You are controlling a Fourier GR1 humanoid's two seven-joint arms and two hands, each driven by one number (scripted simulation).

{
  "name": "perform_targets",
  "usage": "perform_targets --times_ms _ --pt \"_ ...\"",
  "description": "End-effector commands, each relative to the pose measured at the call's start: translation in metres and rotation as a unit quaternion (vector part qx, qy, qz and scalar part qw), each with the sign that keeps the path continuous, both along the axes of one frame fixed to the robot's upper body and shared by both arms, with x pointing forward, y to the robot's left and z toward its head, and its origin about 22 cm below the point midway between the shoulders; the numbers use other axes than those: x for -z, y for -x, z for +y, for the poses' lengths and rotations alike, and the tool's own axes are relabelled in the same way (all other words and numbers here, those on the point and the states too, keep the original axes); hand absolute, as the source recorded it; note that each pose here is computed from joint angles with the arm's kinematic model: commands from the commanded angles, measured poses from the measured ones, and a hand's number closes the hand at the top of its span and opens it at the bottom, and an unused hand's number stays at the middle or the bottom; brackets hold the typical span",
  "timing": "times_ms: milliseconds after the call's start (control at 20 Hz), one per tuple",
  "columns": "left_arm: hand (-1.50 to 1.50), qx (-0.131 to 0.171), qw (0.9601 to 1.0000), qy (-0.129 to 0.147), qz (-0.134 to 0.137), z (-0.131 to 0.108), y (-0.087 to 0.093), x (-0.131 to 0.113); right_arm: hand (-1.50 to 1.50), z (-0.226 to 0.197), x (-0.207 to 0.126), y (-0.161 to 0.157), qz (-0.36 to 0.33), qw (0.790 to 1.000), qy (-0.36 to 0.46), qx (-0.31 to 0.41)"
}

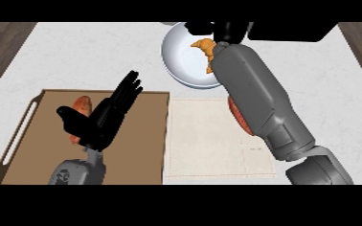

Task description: Pick the croissant from the placemat and place it in the bowl

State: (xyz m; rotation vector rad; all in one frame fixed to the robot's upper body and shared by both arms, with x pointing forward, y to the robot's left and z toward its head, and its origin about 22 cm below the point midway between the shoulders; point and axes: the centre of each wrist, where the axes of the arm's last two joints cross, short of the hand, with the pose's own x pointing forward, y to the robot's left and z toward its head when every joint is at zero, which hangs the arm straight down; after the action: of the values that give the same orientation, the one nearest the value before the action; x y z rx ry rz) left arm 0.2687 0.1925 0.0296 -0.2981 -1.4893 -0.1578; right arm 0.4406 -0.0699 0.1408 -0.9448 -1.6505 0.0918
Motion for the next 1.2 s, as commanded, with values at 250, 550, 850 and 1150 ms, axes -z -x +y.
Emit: perform_targets --times_ms 250,550,850,1150 --pt "0.00 -0.027 0.9995 -0.004 0.013 0.007 0.001 0.005 -1.50 0.023 0.004 0.072 -0.145 0.978 -0.106 -0.104" --pt "0.00 -0.042 0.9990 -0.004 0.012 0.026 0.004 0.003 -1.50 0.038 0.033 0.155 -0.185 0.962 -0.125 -0.160" --pt "0.00 -0.059 0.9979 0.000 0.024 0.033 0.014 0.016 1.50 0.044 0.075 0.246 -0.173 0.956 -0.123 -0.201" --pt "0.00 -0.059 0.9980 -0.003 0.022 0.033 0.017 0.009 1.50 0.051 0.115 0.349 -0.119 0.962 -0.132 -0.209"
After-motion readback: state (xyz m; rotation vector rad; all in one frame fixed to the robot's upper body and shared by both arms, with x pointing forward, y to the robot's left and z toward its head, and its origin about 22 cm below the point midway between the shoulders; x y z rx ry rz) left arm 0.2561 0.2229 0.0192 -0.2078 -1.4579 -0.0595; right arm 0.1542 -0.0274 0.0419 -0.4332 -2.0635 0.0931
